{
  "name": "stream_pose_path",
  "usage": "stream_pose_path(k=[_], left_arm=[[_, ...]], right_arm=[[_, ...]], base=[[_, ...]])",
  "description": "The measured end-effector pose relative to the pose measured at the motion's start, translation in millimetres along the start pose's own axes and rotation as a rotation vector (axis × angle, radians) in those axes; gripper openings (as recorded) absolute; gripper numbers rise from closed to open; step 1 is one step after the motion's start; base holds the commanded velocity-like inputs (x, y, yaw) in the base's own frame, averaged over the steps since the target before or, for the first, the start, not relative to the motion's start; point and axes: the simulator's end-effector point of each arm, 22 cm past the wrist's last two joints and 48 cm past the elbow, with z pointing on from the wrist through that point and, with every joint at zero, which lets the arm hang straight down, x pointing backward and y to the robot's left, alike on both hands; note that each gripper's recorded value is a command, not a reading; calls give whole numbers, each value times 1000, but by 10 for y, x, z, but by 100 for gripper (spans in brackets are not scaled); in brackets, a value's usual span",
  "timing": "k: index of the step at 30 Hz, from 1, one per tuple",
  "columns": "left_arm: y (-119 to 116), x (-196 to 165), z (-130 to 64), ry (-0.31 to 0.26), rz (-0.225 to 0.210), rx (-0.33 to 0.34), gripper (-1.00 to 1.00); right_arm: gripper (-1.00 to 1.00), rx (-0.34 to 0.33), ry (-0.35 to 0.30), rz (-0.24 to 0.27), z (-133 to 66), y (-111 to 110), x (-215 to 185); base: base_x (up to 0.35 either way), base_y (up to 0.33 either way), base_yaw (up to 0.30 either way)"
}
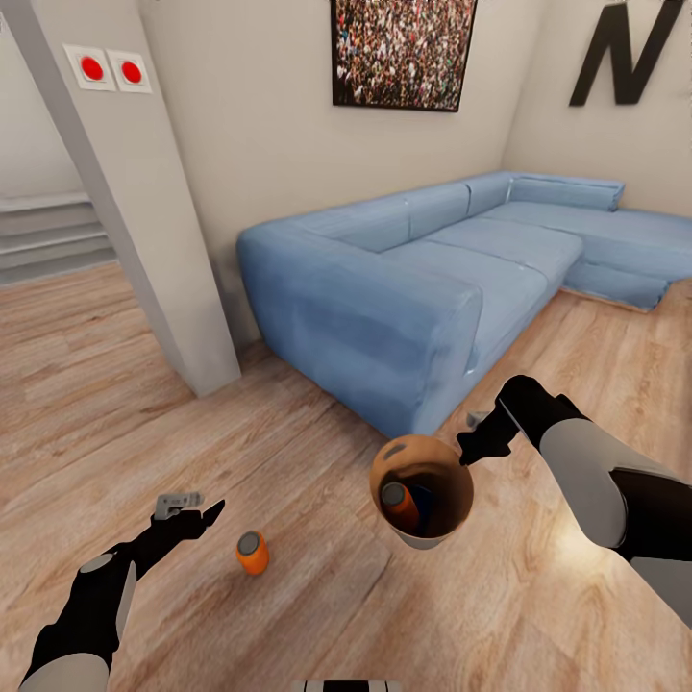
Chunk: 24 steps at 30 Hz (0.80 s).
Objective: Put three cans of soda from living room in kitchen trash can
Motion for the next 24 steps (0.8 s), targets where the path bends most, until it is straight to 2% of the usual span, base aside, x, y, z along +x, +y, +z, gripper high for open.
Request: stream_pose_path(k=[10,16,20,24], left_arm=[[2,-8,-7,6,6,-1,100],[-7,-5,-5,8,9,2,100],[-16,-15,-7,5,10,4,100],[-20,-31,-13,3,11,6,100]], right_arm=[[-100,0,-3,0,-25,3,-1],[-100,0,-5,4,-33,-19,3],[-100,-6,-10,17,-58,-44,6],[-100,19,-8,11,-92,-134,25]], base=[[6,0,0],[188,20,-9],[103,27,-114],[141,147,-175]])
